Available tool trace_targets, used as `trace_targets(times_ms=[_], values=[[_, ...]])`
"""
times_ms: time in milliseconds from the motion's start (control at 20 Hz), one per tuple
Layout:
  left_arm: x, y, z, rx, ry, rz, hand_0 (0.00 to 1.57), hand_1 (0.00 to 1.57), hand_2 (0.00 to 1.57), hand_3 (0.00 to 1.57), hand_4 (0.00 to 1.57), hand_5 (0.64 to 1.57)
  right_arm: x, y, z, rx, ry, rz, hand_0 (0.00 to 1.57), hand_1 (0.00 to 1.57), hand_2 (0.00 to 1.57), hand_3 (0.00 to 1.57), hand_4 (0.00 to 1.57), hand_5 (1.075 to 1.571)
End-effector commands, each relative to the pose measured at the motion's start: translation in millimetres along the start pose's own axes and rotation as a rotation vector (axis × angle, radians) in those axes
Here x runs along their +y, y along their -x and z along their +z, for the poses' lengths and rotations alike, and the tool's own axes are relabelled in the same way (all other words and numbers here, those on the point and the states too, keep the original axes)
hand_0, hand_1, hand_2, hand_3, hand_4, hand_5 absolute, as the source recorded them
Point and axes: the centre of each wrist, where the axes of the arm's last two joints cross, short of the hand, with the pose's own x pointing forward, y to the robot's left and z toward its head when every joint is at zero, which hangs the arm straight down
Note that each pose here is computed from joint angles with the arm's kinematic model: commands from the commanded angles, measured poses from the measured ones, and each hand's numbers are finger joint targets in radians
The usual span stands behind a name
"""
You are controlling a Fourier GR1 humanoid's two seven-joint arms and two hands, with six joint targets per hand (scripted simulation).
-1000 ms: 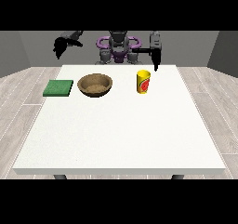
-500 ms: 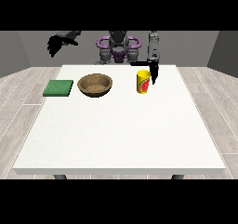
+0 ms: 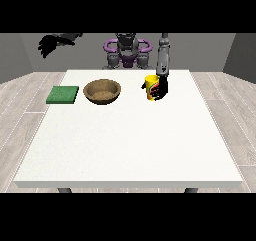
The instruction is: Pick the cup and pour the ball into the bowl, then pick the bowl and place it on the pad
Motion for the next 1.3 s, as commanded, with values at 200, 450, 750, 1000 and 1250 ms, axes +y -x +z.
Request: trace_targets(times_ms=[200,450,750,1000,1250], values=[[-19,-4,-1,-0.023,0.013,-0.342,1.29,1.29,1.57,1.57,1.16,1.548,-15,19,10.3,0.124,0.021,-0.011,0.0,0.0,0.0,0.17,0.04,1.57],[-85,-52,-33,-0.109,0.128,-0.496,1.3,1.3,1.57,1.57,1.19,1.539,-20,38,5.3,0.239,0.051,-0.03,0.0,0.0,0.0,0.22,0.22,1.569],[-139,-61,-22,-0.173,0.274,-0.808,1.31,1.31,1.57,1.57,1.14,1.556,-30,49,11.0,0.328,0.037,-0.062,0.0,0.0,0.0,0.23,0.33,1.568],[-174,-85,-17,-0.175,0.353,-0.985,1.26,1.26,1.57,1.57,1.11,1.562,-35,69,14.4,0.353,0.076,-0.085,0.0,0.0,0.0,0.15,0.41,1.569],[-187,-102,-24,-0.288,0.348,-1.119,1.21,1.21,1.57,1.57,1.06,1.57,-60,56,9.3,0.263,0.112,-0.067,0.0,0.0,0.0,0.11,0.43,1.57]])
